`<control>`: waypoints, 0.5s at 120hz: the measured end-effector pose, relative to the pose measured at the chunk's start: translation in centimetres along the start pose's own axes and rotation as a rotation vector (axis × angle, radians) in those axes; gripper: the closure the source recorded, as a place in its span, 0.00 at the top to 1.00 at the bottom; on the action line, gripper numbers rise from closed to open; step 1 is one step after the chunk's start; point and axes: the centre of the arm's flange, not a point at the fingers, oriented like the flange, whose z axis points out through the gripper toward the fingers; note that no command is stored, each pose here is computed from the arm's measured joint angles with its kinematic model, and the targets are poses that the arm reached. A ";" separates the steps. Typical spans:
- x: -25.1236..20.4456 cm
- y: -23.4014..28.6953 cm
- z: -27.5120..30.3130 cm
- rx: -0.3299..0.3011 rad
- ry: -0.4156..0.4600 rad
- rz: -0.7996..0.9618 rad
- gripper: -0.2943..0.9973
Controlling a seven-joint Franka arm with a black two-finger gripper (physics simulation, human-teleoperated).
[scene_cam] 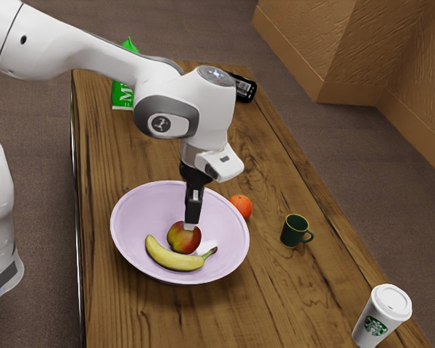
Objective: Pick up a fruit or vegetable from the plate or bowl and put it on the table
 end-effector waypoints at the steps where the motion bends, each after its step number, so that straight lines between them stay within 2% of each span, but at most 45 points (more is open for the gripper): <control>1: 0.0 0.0 0.1 -0.001 0.000 0.000 0.75; 60: 1.9 -1.5 3.5 -0.048 -0.013 -0.023 0.75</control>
